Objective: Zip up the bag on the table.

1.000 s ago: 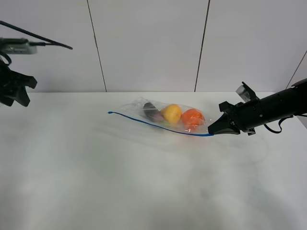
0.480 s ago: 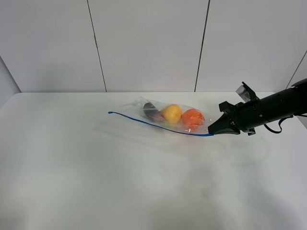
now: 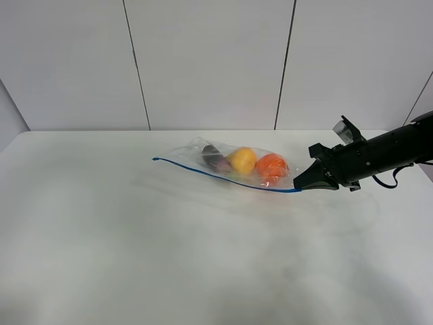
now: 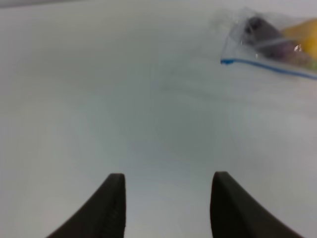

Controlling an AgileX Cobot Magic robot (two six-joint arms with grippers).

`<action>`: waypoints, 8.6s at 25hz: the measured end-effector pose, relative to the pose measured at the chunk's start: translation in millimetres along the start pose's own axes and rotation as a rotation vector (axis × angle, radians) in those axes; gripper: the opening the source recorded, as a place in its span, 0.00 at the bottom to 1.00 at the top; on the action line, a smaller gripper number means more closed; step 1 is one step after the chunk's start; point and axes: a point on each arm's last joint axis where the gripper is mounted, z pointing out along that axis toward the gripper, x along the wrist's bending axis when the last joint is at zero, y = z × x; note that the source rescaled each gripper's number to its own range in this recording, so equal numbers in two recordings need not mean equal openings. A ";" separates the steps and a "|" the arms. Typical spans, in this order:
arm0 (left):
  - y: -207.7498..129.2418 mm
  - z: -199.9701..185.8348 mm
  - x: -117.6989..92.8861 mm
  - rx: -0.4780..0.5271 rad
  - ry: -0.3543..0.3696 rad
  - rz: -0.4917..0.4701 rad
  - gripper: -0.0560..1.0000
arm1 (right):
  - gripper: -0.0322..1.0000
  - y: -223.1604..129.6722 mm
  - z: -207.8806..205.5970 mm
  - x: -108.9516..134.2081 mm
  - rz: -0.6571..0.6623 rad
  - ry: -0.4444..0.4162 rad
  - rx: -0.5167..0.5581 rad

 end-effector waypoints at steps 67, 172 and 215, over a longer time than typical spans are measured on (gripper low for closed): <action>-162.3 -49.9 -21.6 -0.161 -0.027 0.023 0.56 | 0.07 -0.5 0.0 -0.9 -0.008 -0.010 0.005; -162.7 -49.9 -18.8 -0.158 0.000 -0.005 1.00 | 1.00 -56.0 -262.9 175.4 -0.234 -0.801 -0.504; -162.7 -49.9 -18.8 -0.158 0.000 -0.005 1.00 | 1.00 -278.5 -182.7 126.2 -0.268 -0.719 -0.636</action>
